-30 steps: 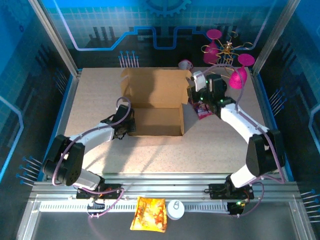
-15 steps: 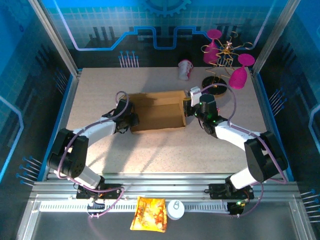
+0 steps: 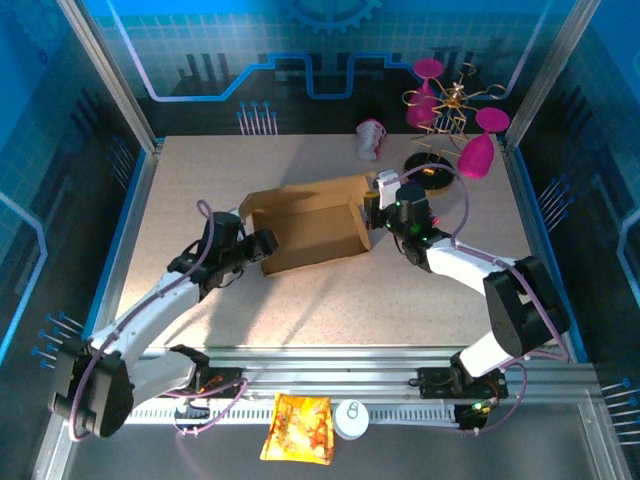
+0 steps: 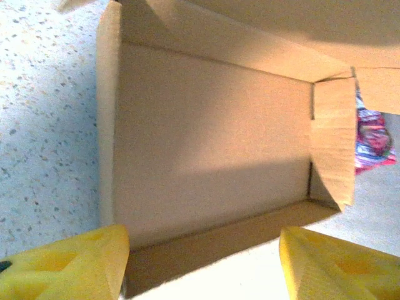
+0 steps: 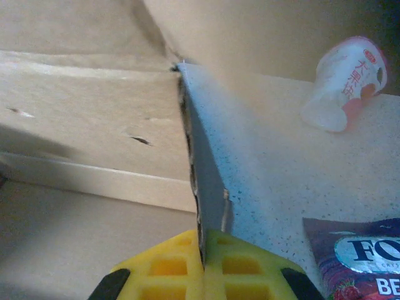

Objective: Fold the paper box

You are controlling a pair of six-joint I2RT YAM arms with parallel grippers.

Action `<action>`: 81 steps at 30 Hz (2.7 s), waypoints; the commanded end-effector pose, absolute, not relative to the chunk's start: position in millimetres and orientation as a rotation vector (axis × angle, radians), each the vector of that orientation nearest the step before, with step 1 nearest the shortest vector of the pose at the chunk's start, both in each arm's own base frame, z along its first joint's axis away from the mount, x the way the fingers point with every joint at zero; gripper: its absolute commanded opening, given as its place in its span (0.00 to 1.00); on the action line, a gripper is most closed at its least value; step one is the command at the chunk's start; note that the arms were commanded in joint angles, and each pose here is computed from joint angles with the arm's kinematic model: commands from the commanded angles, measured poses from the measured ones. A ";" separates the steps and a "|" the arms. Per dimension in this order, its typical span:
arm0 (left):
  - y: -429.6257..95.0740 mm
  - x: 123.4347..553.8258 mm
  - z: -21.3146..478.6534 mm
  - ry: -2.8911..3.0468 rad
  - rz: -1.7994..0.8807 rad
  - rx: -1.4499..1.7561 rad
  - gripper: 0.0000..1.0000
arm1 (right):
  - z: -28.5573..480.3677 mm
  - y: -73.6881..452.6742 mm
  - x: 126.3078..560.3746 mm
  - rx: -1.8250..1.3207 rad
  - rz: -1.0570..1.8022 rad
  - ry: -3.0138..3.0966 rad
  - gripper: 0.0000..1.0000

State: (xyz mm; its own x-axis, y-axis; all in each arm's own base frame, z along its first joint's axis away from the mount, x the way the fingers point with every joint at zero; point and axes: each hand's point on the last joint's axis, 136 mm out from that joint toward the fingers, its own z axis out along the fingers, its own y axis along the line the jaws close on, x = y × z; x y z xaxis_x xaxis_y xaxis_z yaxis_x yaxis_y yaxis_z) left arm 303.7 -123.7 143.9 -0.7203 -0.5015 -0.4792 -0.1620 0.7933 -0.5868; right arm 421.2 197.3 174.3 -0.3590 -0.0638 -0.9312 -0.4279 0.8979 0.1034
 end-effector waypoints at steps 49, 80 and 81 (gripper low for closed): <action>-49.5 380.4 218.1 2.258 -0.877 -1.236 0.63 | 197.3 215.3 443.4 -0.361 0.419 1.883 0.00; -69.8 391.6 212.4 2.192 -1.025 -1.422 0.65 | 188.8 209.0 450.9 -0.311 0.367 1.943 0.00; -64.0 386.9 210.1 2.198 -1.000 -1.426 0.66 | 188.6 207.4 451.1 -0.309 0.366 1.945 0.00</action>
State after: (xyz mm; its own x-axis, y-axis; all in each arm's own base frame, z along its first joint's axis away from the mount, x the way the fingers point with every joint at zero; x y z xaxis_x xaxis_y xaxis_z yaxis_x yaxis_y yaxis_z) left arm 399.1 -81.4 208.8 -0.4377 -0.8845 0.1617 -0.6382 0.1789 -0.7488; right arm 441.9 212.4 177.7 -0.4013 -0.0643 -0.9137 -0.4070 0.9061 0.1150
